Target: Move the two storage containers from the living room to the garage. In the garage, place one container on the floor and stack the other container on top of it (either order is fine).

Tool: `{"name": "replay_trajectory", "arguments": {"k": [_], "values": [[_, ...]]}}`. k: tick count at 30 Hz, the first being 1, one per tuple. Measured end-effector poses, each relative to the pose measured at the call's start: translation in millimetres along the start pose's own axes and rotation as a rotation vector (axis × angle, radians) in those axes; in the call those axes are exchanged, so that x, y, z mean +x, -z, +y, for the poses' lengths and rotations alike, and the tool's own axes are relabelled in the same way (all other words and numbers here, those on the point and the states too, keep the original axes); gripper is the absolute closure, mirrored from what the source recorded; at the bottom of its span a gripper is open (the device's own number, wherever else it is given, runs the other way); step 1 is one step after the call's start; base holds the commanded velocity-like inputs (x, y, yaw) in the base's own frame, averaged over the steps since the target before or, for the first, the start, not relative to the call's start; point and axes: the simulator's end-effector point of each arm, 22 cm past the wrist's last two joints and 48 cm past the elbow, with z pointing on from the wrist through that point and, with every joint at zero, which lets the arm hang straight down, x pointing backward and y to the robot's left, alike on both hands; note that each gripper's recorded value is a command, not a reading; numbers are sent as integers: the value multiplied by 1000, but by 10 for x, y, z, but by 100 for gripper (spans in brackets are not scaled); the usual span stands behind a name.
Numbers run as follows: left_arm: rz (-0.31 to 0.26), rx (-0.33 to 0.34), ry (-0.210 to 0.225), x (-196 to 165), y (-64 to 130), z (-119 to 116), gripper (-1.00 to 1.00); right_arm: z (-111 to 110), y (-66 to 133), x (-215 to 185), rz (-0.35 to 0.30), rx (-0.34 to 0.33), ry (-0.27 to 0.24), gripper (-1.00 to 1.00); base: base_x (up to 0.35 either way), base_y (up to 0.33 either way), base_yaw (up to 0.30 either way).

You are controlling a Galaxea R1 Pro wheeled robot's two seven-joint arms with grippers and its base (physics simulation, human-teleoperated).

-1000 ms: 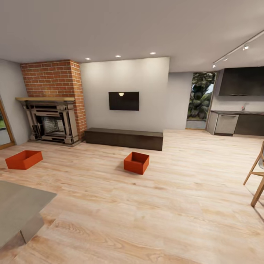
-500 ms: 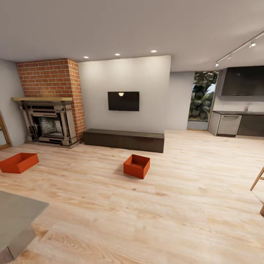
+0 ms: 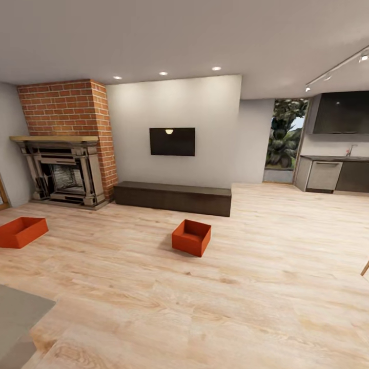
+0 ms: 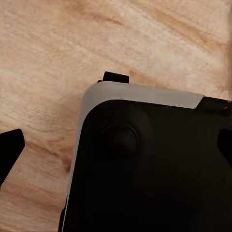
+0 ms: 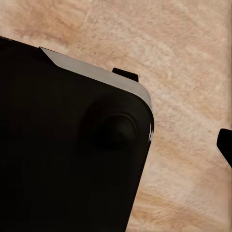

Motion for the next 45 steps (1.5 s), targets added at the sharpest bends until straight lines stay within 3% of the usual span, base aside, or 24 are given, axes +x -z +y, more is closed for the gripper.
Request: {"name": "replay_trajectory", "arguments": {"k": [45], "values": [[0,0,1,0,0,1,-100,0,0,1,0,0,0,-100,320,0,0]]}}
